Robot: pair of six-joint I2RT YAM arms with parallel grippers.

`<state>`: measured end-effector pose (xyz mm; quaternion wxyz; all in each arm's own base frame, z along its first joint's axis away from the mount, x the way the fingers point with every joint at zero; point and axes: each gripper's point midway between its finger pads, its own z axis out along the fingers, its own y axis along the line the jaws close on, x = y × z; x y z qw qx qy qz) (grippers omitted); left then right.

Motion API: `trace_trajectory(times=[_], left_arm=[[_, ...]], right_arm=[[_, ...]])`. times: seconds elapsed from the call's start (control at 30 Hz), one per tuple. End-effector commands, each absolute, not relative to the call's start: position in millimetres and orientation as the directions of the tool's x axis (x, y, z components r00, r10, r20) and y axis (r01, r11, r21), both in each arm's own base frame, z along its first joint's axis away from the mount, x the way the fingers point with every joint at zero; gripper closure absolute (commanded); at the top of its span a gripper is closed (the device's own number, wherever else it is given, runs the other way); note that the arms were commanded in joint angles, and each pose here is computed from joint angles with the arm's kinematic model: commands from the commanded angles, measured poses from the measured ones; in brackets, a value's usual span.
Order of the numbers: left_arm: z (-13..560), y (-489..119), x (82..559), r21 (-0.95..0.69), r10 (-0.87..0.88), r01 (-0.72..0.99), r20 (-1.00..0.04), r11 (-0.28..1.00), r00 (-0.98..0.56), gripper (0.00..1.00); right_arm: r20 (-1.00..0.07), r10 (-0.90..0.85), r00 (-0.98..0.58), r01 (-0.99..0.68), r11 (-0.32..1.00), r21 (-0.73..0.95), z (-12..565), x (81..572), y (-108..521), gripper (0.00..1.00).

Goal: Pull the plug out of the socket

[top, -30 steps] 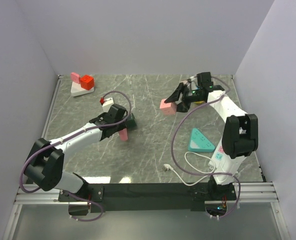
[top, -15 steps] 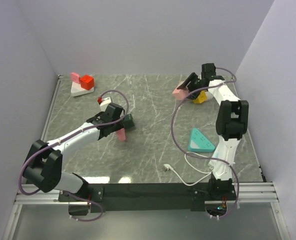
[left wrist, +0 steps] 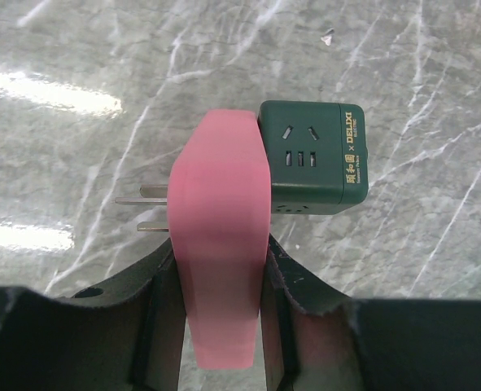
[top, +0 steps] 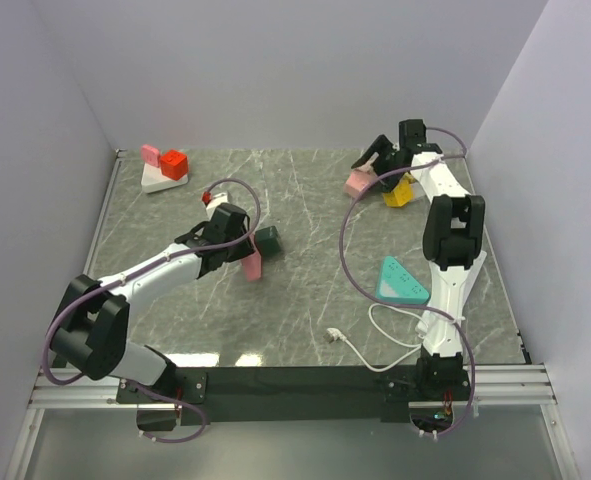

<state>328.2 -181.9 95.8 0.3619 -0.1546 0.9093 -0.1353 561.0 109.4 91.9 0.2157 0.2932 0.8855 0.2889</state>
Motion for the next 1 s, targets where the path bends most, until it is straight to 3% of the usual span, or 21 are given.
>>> trace_trajectory(times=[0.0,0.23,0.4,0.43,0.67,0.97], left_arm=[[109,-198,337,-0.422,-0.397,-0.143,-0.613,0.895,-0.682,1.0],[109,-198,338,-0.421,-0.397,-0.143,-0.613,0.896,-0.683,0.99],[111,-199,338,-0.432,-0.399,-0.133,-0.616,0.892,-0.679,1.0],[112,-201,338,-0.436,-0.397,-0.126,-0.616,0.891,-0.68,0.99],[129,-230,336,-0.562,-0.4,0.004,-0.594,0.827,-0.698,0.99],[136,-236,331,-0.6,-0.411,0.033,-0.585,0.799,-0.699,0.99]], right_arm=[[-0.31,0.621,-0.72,0.311,0.688,0.656,133,573,110,0.08],[-0.37,0.624,-0.688,0.345,0.73,0.591,178,539,93,0.05],[-0.402,0.512,-0.759,0.201,0.772,0.603,201,487,135,0.04],[-0.359,0.47,-0.806,0.16,0.758,0.633,196,459,156,0.04],[-0.229,0.331,-0.915,0.027,0.618,0.785,162,398,243,0.02],[-0.053,0.301,-0.952,0.143,0.592,0.793,113,380,289,0.01]])
